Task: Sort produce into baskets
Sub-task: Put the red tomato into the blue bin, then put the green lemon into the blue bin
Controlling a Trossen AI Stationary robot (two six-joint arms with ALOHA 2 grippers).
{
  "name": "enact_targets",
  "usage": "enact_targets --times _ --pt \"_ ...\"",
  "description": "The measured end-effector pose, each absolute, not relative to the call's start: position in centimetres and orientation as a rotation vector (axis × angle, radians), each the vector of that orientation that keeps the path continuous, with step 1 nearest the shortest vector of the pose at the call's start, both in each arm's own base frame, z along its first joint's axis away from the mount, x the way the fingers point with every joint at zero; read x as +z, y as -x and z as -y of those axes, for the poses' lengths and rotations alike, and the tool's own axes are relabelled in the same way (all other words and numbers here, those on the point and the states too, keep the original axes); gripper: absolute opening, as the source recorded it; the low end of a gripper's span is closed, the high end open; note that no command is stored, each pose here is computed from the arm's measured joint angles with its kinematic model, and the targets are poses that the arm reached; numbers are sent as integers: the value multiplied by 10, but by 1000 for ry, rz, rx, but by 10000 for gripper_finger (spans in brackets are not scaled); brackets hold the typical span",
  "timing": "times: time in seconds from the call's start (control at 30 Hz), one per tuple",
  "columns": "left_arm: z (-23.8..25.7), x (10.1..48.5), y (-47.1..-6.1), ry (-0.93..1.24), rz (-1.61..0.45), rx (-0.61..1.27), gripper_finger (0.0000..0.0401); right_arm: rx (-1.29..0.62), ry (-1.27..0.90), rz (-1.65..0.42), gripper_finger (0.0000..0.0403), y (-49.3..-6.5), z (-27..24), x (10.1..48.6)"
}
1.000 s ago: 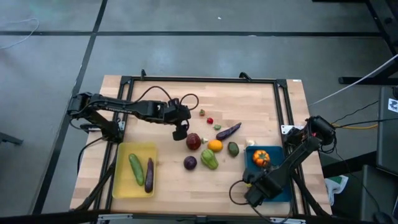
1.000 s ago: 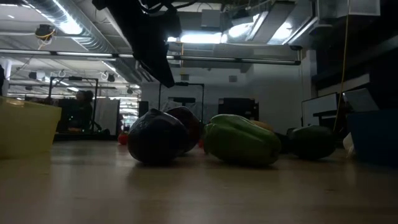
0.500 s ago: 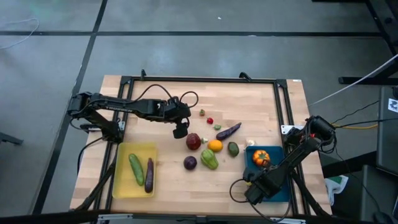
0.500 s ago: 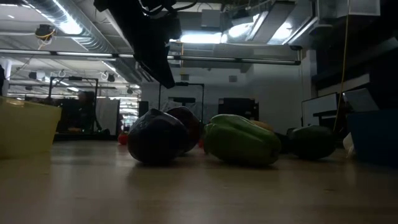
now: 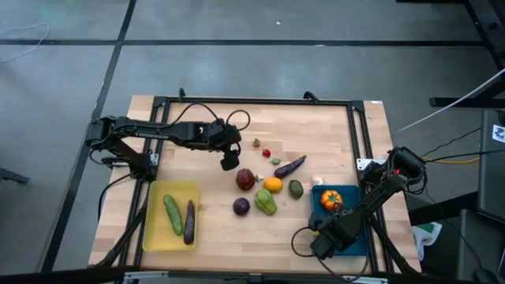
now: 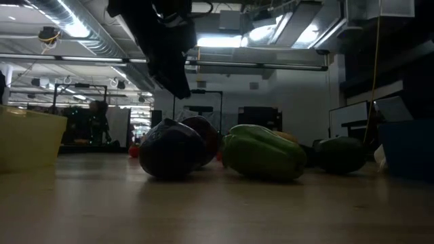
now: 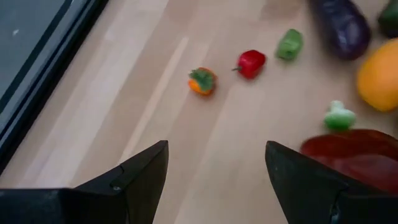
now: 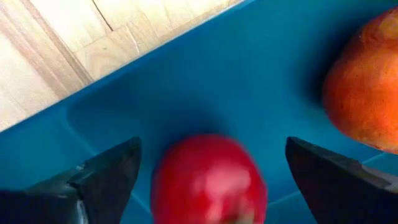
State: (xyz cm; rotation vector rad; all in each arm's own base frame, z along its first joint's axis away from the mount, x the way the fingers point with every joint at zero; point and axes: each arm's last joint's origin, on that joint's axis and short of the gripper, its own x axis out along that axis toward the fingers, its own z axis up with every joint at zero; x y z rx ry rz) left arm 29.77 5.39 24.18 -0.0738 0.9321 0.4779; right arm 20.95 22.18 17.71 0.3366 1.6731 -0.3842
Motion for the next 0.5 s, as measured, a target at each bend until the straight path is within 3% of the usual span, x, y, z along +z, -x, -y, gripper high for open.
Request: enact_targets --times 0.5 --pt "-91 242 -288 136 -933 597 265 -408 -317 -1689 378 -212 -224 197"
